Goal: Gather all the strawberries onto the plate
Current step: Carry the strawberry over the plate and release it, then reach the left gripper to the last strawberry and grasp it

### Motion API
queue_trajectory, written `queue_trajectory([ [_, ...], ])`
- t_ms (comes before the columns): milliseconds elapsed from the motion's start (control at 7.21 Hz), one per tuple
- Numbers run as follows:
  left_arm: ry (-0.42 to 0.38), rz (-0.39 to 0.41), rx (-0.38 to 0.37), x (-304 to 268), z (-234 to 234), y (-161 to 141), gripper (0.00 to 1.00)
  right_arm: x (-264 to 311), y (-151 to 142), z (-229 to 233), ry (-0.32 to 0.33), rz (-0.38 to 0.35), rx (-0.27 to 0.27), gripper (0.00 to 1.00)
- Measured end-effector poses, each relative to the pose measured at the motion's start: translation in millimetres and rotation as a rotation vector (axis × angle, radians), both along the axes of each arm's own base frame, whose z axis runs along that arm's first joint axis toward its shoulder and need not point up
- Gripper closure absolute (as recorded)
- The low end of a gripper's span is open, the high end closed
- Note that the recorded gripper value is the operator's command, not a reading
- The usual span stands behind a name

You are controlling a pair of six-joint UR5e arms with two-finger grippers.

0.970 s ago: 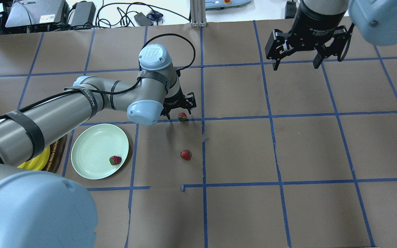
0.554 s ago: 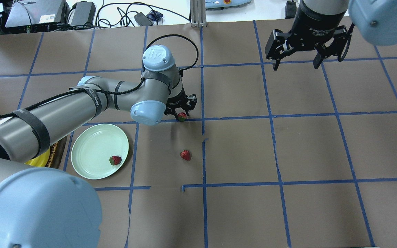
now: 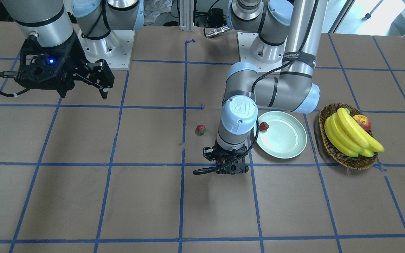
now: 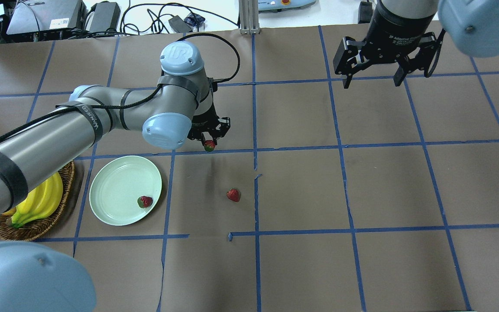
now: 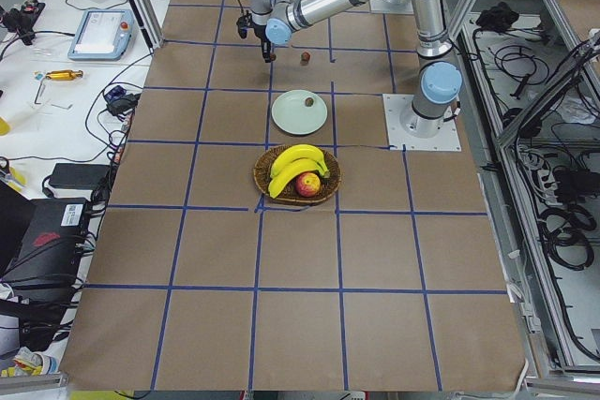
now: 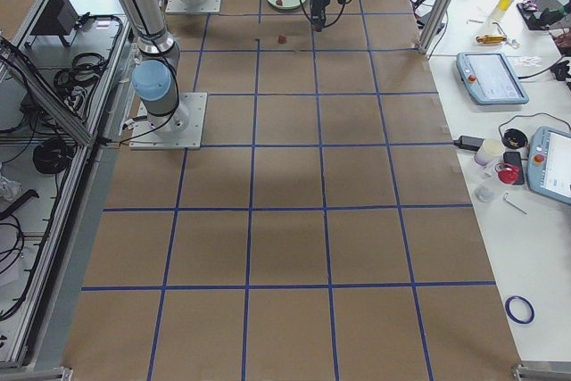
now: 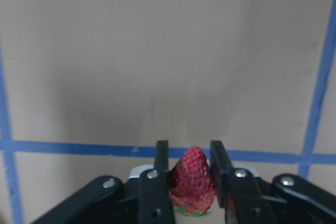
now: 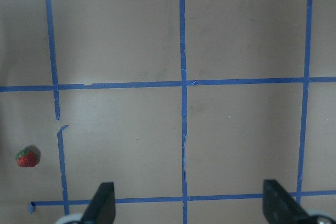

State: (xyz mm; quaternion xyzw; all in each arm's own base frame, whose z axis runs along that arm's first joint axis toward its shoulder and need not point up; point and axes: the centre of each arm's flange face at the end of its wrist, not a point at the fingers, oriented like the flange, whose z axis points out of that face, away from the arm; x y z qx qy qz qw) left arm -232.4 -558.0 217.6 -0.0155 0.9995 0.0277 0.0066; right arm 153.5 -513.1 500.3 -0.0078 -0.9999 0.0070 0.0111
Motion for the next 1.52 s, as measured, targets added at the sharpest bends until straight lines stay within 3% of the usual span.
queue_trajectory([
  [277, -0.052, -0.114, 0.074, 75.6, -3.0, 41.5, 1.00, 0.0, 0.0, 0.0, 0.000, 0.000, 0.000, 0.00],
  [416, -0.063, -0.166, 0.108, 119.2, -5.7, 60.7, 0.87, 0.0, 0.0, -0.1, 0.000, 0.000, 0.000, 0.00],
  [554, -0.061, -0.193, 0.136, 152.3, -9.4, 76.9, 0.15, 0.1, 0.2, -0.5, 0.000, 0.000, 0.001, 0.00],
  [693, -0.058, -0.184, 0.155, 170.1, -13.6, 91.0, 0.08, 0.5, 0.3, -0.7, 0.000, 0.001, 0.002, 0.00],
  [970, -0.066, -0.111, 0.136, 166.4, -9.3, 100.4, 0.07, 0.5, 0.4, -0.9, 0.000, 0.001, 0.003, 0.00],
  [1248, -0.062, -0.007, 0.035, 92.0, 20.7, 90.7, 0.12, 0.4, 0.3, -0.5, -0.001, 0.001, 0.002, 0.00],
  [1525, 0.007, 0.095, -0.013, 0.6, 33.1, 97.3, 0.17, 0.2, 0.3, -0.7, -0.001, 0.000, 0.003, 0.00],
])
